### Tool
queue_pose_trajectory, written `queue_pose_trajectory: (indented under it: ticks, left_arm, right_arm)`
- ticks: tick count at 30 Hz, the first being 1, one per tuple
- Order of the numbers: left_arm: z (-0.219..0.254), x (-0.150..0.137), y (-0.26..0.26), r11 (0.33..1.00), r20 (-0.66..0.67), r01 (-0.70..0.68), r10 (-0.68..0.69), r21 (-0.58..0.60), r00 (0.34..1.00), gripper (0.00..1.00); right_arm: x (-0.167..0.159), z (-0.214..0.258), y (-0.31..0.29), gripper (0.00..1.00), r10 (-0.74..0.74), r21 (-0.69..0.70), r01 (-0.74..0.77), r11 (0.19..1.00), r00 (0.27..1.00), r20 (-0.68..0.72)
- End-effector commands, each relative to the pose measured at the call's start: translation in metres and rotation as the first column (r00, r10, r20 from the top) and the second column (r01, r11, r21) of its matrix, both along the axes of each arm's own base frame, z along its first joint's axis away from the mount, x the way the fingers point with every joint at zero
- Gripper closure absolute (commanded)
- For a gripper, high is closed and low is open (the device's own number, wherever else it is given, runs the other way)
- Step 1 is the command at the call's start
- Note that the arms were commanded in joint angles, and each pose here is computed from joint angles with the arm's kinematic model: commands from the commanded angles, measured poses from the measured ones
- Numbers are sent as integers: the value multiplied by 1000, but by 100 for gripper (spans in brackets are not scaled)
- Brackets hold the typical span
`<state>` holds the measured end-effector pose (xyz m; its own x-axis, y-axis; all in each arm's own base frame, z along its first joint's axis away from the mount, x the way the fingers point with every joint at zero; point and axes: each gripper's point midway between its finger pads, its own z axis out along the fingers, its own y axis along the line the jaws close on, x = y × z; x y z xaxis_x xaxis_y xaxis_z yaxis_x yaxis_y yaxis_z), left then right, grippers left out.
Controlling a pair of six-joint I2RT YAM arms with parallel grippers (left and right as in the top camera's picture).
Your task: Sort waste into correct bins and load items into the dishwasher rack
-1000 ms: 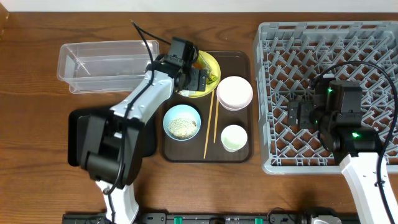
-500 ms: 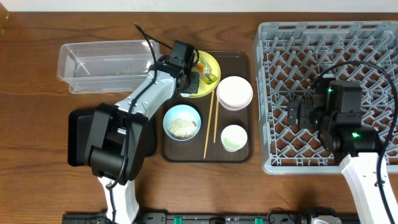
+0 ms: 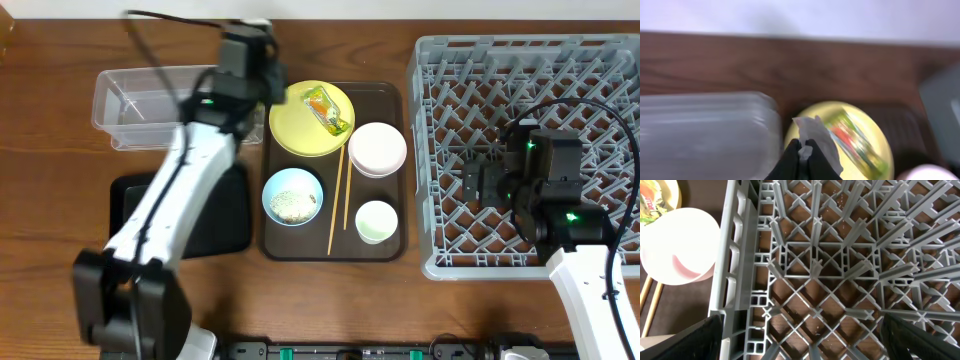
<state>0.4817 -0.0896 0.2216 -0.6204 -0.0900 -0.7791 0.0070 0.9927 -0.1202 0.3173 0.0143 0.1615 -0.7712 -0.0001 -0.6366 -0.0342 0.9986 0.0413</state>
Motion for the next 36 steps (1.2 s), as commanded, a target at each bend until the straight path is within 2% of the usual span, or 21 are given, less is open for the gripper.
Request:
queue_pose_trajectory:
  ticks: [1,2,5,8,12,19,23,27,31,36]
  left_arm:
    - [-4,8,46,992,-2,-119,120,46,993,93]
    - [-7,9,56,989,-9,-139,140,48,990,93]
    - [-20,13,79,981,-35,-185,187,54,982,84]
    - [-28,15,92,976,-49,-210,213,58,976,56]
    - [-25,14,90,975,-45,-220,221,39,974,41]
    - [-24,11,24,995,-52,-90,87,-44,995,39]
    - [-42,8,-9,976,-116,-140,121,-165,986,39]
    - [-70,6,-57,941,-211,-115,49,-317,976,39]
    - [-110,1,-77,906,-326,-214,92,-365,941,39]
    - [-147,-4,-101,902,-394,-221,63,-370,917,38]
  right_arm:
    - [3,13,-3,1,-15,13,15,1000,999,32]
    - [3,13,-3,1,-15,13,15,1000,999,32]
    - [3,13,-3,1,-15,13,15,1000,999,32]
    - [3,13,-3,1,-15,13,15,1000,999,32]
    - [3,13,-2,1,-15,13,14,1000,999,32]
    - [3,13,-3,1,-15,13,15,1000,999,32]
    - [3,13,-3,1,-15,13,15,1000,999,33]
    - [3,13,-3,1,-15,13,15,1000,999,33]
    - [3,13,-3,1,-15,13,15,1000,999,32]
    - [3,13,-3,1,-15,13,15,1000,999,32]
